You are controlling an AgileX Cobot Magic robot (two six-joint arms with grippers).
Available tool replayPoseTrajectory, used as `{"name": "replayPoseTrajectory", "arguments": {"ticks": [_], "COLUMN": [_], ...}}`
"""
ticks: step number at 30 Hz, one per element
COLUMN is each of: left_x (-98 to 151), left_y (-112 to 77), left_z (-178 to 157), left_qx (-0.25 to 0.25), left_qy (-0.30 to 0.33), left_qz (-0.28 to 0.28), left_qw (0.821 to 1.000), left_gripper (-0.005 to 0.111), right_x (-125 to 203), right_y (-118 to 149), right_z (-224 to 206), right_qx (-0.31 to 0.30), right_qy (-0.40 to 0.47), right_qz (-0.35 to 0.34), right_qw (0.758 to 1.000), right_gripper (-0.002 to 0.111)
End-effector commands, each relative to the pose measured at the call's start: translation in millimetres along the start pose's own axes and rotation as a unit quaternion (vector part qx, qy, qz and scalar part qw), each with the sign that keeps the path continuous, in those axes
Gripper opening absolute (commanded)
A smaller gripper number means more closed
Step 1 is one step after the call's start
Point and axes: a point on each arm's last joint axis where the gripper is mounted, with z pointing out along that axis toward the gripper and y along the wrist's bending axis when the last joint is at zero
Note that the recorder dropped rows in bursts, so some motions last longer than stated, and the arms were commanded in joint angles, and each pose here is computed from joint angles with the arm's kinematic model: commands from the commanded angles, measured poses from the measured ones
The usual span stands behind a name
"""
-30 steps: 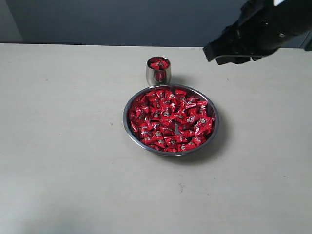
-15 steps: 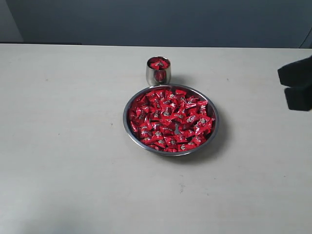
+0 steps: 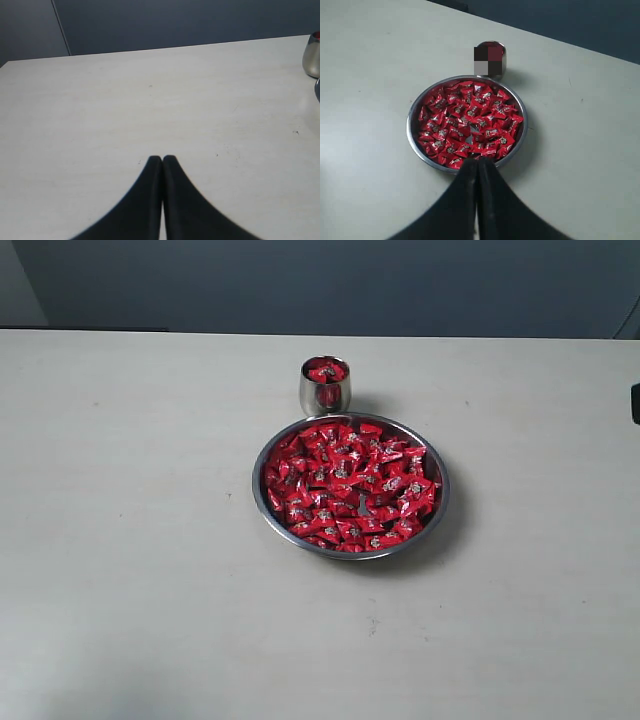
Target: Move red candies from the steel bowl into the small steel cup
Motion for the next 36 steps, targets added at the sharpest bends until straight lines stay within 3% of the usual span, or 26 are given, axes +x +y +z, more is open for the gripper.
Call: {"name": "replayPoseTrajectory", "arguments": {"ticks": [1, 9, 11, 19, 30, 36], "left_x": [-3, -3, -3, -3, -3, -3], "left_y": [0.0, 0.0, 0.0, 0.0, 0.0, 0.0], "left_z": [-1, -1, -1, -1, -1, -1], "left_qx": [0.002, 0.002, 0.002, 0.002, 0.002, 0.002], "left_qy": [-0.01, -0.01, -0.01, -0.009, -0.009, -0.009], "left_qz": [0.0, 0.0, 0.0, 0.0, 0.0, 0.0], "left_qw": [1.0, 1.0, 1.0, 1.0, 1.0, 1.0], "left_gripper": [0.0, 0.0, 0.0, 0.0, 0.0, 0.0], "right_x": [0, -2, 3, 79, 153, 175], "right_y": [0, 1, -4, -31, -39, -43], "right_z": [-1, -10, -12, 3, 21, 30], "right_qx": [0.0, -0.002, 0.023, 0.18, 0.288, 0.322], "right_qy": [-0.004, -0.05, -0.085, -0.171, -0.221, -0.211], "right_qz": [0.006, 0.008, 0.004, 0.03, 0.059, 0.075], "right_qw": [1.0, 0.999, 0.996, 0.968, 0.93, 0.92], "right_gripper": [0.0, 0.0, 0.0, 0.0, 0.0, 0.0]}}
